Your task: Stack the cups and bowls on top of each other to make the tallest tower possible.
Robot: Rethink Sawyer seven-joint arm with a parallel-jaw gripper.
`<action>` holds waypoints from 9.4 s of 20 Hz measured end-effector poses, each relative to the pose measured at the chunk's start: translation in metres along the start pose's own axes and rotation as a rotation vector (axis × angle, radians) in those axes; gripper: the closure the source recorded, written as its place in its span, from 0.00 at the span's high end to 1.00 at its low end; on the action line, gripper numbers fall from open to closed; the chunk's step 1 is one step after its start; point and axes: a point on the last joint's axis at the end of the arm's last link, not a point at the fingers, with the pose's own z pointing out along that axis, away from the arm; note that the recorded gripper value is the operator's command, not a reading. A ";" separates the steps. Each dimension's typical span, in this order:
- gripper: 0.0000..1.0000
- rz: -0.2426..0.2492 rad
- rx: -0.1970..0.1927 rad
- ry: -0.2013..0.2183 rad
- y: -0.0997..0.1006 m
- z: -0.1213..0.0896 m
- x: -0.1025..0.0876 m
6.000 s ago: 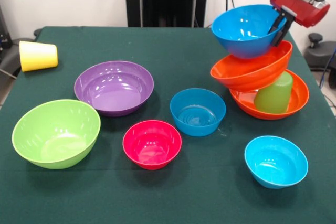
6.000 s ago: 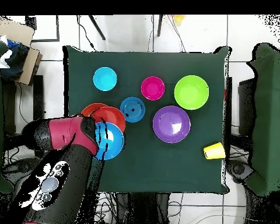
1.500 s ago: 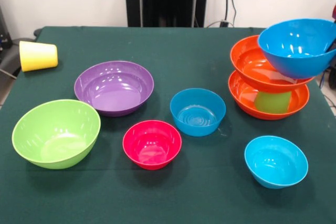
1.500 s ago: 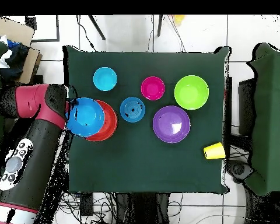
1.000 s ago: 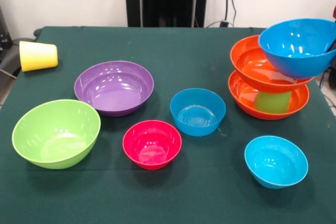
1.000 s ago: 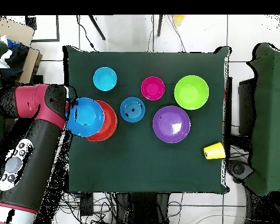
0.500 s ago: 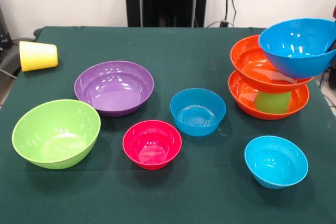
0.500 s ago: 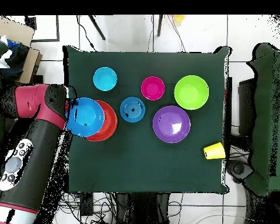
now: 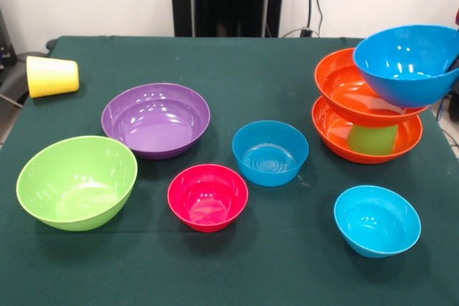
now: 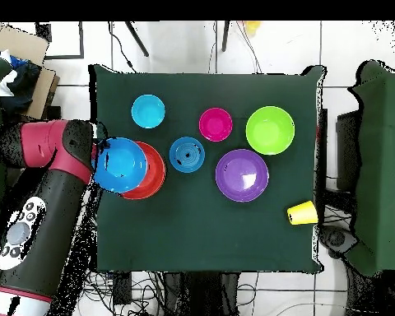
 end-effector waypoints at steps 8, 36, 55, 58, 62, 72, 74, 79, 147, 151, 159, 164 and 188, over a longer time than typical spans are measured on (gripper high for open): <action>0.00 0.012 -0.064 -0.069 -0.010 0.021 -0.003; 0.00 0.033 -0.043 -0.081 -0.033 0.041 -0.006; 0.00 0.034 -0.039 -0.081 -0.035 0.043 -0.006; 0.00 0.035 -0.038 -0.080 -0.035 0.043 -0.006; 0.00 0.036 -0.036 -0.080 -0.036 0.043 -0.006; 0.00 0.037 -0.036 -0.079 -0.037 0.043 -0.007; 0.00 0.037 -0.036 -0.079 -0.037 0.043 -0.007; 0.00 0.037 -0.036 -0.079 -0.037 0.043 -0.007; 1.00 0.101 -0.003 -0.018 -0.064 -0.040 -0.028; 1.00 0.097 0.038 -0.001 -0.075 -0.061 -0.029; 1.00 0.105 0.070 0.003 -0.098 -0.100 -0.046; 1.00 0.107 0.078 -0.007 -0.112 -0.104 -0.053; 1.00 0.120 0.064 -0.144 -0.175 -0.032 -0.104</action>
